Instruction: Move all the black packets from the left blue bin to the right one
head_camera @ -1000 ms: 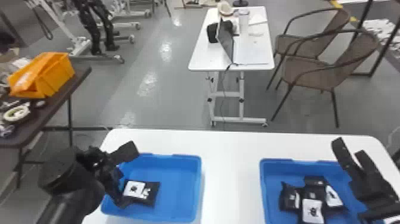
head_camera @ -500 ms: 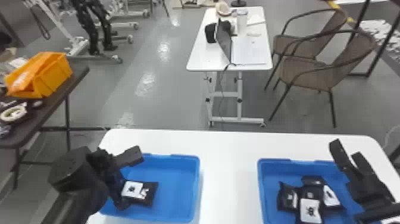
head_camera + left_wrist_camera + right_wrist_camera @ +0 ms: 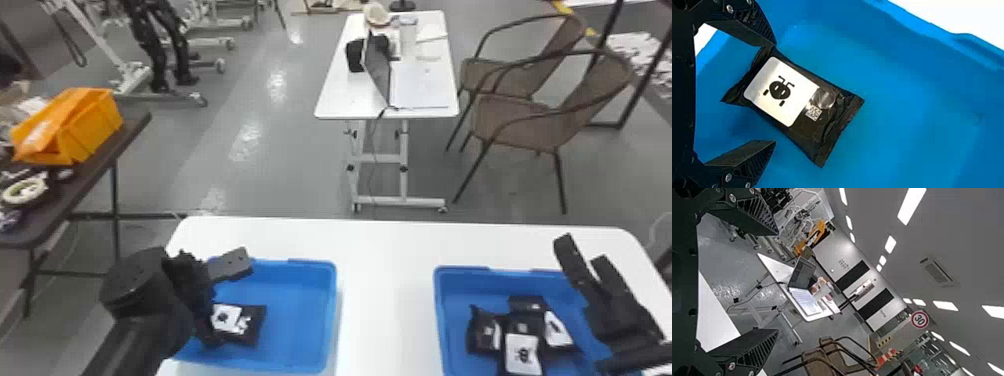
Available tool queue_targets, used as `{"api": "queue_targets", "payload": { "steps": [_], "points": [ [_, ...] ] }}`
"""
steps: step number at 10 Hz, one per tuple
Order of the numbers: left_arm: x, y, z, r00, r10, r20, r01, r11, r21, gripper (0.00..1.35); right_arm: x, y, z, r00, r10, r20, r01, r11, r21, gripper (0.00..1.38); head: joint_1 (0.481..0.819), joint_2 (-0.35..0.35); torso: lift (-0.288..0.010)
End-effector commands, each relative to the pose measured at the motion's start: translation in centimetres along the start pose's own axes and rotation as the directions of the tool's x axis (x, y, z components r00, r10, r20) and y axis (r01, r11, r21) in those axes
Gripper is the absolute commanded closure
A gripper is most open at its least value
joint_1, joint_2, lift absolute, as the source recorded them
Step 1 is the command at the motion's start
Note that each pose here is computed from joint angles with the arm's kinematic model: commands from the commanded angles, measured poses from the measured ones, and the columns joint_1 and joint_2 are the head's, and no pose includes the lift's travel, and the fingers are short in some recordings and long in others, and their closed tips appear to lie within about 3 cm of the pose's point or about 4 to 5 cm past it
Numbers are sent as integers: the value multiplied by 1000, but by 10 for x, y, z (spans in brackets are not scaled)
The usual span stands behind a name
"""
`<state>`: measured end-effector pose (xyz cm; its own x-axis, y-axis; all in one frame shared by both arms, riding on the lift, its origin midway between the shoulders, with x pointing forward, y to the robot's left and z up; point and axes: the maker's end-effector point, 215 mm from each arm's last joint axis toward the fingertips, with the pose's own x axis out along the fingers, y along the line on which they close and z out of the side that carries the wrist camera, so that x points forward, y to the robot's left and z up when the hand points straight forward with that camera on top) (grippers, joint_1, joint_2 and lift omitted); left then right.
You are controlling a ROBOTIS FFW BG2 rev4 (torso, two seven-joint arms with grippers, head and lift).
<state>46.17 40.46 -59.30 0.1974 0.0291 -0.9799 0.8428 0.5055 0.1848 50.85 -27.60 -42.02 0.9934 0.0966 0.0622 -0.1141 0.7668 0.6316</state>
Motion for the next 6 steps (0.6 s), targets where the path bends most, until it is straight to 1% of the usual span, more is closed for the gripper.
{"api": "queue_targets", "payload": {
  "steps": [1,3,4,5,6],
  "points": [
    [10,-8,-5,999,-32,-23,32,999,0,145,0,0,-1,1000,0,0,0,1000,4,133,695,147,0],
    [21,-17,-4,998,-56,-23,56,998,11,147,0,1,-1,1000,2,1,-2,1000,5,136,695,148,0],
    [23,-18,-6,998,-62,-27,62,998,7,265,0,1,-1,1000,3,2,-3,1000,7,137,695,146,0],
    [23,-18,-5,998,-63,-22,63,998,10,699,-1,1,-2,1000,4,1,-4,1000,10,137,695,146,0],
    [22,-17,-6,998,-64,-27,64,998,10,903,-1,1,-2,1000,6,0,-6,1000,12,137,695,145,0]
  ]
}}
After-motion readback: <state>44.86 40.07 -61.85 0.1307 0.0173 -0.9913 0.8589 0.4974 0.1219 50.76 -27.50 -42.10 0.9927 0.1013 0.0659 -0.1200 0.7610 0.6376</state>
